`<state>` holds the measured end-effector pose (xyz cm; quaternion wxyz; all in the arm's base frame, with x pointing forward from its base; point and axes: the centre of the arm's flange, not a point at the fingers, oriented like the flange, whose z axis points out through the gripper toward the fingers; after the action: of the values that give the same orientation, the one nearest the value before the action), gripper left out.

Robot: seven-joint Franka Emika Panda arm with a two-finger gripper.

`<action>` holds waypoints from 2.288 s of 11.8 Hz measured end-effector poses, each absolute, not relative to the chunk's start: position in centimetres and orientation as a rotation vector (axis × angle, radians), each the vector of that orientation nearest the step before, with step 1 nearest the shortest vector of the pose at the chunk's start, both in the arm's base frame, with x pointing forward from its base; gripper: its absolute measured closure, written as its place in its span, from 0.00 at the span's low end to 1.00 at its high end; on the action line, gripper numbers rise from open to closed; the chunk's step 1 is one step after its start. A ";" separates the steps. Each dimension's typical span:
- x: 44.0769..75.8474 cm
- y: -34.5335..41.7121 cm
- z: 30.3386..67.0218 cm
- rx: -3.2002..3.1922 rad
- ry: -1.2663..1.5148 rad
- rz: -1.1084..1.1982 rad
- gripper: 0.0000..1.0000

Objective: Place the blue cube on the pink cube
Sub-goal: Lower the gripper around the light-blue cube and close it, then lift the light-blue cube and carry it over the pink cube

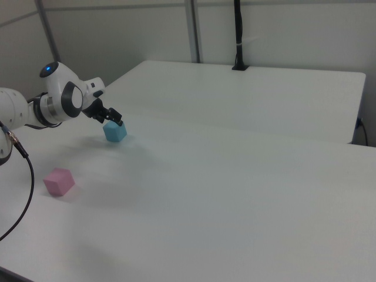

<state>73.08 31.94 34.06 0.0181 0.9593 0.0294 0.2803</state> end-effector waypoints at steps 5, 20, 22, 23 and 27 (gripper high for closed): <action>73.0 32.1 32.8 2.977 0.099 0.850 0.00; 72.9 32.9 37.1 2.988 0.082 0.945 0.42; 72.1 32.0 42.9 2.990 0.066 1.029 0.42; 71.2 31.4 44.9 2.986 0.069 1.041 0.42; 67.4 29.6 46.2 3.004 0.058 0.966 0.42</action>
<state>67.35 29.62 46.23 -0.0071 0.9518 0.0184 0.3062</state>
